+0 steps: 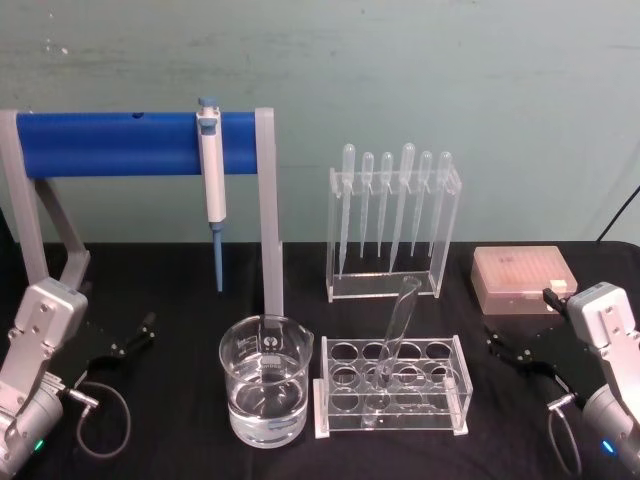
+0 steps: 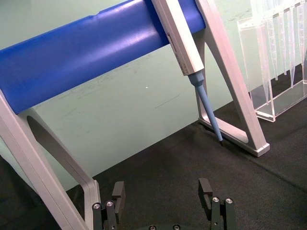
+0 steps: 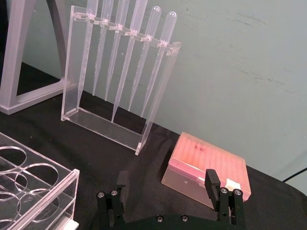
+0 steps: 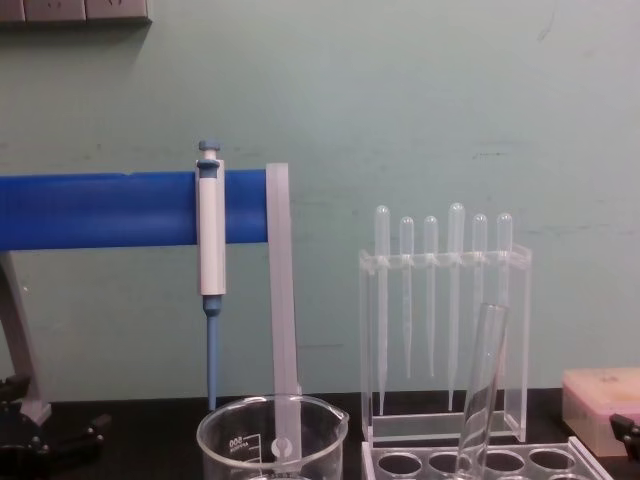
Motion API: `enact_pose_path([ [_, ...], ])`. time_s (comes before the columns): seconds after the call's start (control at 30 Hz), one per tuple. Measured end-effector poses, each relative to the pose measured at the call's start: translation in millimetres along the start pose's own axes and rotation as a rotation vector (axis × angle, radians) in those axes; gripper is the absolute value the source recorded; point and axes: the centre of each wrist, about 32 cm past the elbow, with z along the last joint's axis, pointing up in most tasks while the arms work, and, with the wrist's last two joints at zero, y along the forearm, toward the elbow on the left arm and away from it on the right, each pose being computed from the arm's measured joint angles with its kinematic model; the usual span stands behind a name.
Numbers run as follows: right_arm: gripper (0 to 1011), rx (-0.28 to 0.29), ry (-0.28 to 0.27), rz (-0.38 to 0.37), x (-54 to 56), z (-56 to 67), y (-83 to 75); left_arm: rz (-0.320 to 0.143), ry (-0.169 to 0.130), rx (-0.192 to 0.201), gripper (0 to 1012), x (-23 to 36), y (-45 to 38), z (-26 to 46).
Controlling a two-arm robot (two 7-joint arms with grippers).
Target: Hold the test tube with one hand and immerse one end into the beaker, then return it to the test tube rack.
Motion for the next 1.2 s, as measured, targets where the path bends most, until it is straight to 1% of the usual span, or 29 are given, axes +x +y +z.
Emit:
enact_pose_path([
  [1.13, 1000, 0.0, 0.0, 0.0, 0.0, 0.0, 0.0, 0.0, 0.0, 0.0, 1000, 0.0, 0.0, 0.0],
  [1.2, 1000, 0.004, -0.005, -0.001, 1.2, 0.4, -3.9, 0.0, 0.0, 0.0, 1000, 0.0, 0.0, 0.0],
])
